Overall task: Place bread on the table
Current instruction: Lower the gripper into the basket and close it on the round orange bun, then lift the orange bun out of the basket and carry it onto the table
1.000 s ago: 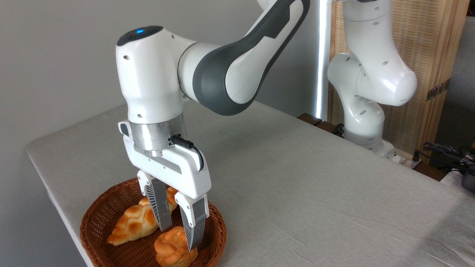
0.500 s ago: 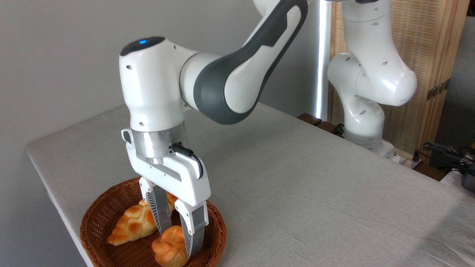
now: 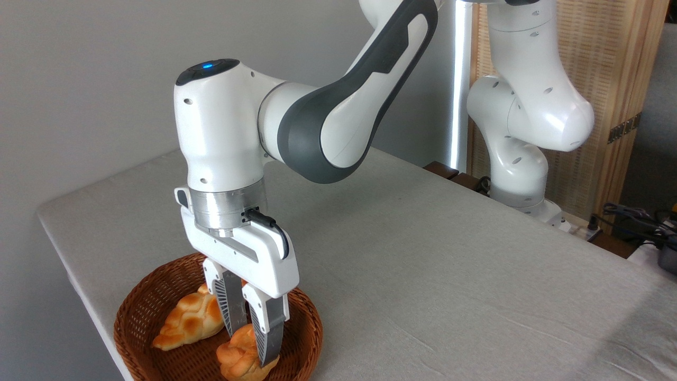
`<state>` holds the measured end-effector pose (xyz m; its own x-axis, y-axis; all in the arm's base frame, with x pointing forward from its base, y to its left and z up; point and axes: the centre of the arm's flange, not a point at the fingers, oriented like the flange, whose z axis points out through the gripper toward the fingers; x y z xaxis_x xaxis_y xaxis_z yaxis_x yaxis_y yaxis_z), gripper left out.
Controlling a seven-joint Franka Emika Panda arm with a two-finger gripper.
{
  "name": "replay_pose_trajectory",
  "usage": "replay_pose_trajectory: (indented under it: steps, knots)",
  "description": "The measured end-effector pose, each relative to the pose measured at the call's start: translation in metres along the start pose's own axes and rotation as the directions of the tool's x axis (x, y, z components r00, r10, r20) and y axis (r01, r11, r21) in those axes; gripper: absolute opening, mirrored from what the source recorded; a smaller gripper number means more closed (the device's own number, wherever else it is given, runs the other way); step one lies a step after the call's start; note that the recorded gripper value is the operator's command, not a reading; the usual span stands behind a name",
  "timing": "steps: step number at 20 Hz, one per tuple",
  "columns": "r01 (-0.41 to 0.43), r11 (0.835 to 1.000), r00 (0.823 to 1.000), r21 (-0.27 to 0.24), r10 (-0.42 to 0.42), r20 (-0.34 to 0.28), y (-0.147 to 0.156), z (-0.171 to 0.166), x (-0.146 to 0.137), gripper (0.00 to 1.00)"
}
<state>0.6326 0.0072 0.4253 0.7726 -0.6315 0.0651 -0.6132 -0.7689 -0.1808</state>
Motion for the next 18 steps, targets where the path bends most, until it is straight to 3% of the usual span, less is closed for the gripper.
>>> replay_pose_trajectory:
  steps: [11, 16, 18]
  knots:
    - [-0.017, 1.0, 1.0, 0.005, 0.017, -0.006, -0.002, -0.005, 0.0, 0.13]
    - [0.044, 0.999, 0.999, -0.026, -0.044, -0.014, -0.019, -0.026, -0.012, 0.14]
    - [0.075, 0.996, 0.996, -0.047, -0.078, -0.052, -0.021, -0.047, -0.015, 0.14]
